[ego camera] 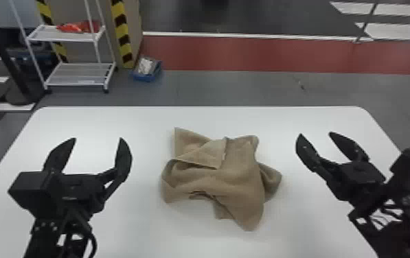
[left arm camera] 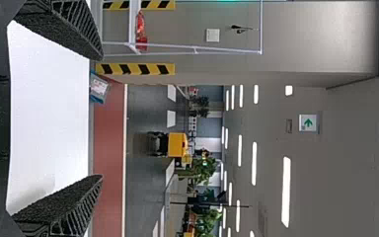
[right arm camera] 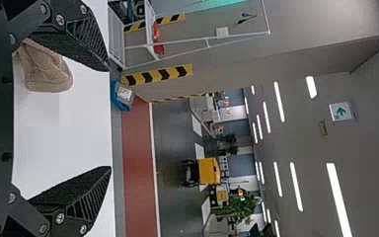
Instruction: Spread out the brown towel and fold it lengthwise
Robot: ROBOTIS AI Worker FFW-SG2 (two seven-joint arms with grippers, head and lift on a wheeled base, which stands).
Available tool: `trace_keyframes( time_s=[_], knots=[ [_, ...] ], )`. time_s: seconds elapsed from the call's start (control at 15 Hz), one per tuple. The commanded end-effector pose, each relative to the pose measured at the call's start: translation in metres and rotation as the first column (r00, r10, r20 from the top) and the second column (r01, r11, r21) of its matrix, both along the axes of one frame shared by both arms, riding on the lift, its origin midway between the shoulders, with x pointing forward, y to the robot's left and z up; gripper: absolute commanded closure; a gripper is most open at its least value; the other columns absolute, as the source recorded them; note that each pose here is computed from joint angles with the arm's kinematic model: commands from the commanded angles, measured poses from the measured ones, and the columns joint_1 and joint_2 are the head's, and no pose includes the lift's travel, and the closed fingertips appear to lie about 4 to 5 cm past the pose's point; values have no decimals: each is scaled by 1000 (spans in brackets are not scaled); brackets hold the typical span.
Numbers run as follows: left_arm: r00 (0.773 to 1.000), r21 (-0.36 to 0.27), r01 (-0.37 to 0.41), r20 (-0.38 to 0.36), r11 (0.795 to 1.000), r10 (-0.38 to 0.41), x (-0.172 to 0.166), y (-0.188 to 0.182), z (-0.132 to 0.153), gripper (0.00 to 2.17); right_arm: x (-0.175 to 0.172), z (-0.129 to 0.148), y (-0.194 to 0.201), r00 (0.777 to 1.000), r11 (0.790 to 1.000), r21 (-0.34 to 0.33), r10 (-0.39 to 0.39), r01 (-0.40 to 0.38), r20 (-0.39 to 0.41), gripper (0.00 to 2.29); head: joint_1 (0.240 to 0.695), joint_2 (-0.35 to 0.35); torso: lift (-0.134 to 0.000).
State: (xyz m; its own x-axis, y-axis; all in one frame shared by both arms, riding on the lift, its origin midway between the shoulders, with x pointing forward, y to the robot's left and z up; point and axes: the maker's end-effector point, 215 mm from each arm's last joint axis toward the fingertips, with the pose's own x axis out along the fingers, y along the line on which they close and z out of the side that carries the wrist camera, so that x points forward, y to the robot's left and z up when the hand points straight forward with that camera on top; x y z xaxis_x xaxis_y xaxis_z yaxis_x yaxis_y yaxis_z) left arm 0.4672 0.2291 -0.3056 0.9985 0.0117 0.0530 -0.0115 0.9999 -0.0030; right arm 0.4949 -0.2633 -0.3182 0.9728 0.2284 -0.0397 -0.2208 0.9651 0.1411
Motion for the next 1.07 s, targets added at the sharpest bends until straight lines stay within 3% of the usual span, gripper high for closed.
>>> trace_keyframes(
  time_s=[0.0, 1.0],
  knots=[
    [1000, 1, 0, 0, 1000, 0, 0, 0, 0, 29, -1, 1, -1, 1000, 1000, 1, 0, 0, 1, 194, 695, -40, -124],
    [1000, 9, 6, -5, 1000, -6, -1, -3, -4, 63, 1, 3, 13, 1000, 1000, 9, 26, -26, 5, 194, 695, -42, -124]
  ],
)
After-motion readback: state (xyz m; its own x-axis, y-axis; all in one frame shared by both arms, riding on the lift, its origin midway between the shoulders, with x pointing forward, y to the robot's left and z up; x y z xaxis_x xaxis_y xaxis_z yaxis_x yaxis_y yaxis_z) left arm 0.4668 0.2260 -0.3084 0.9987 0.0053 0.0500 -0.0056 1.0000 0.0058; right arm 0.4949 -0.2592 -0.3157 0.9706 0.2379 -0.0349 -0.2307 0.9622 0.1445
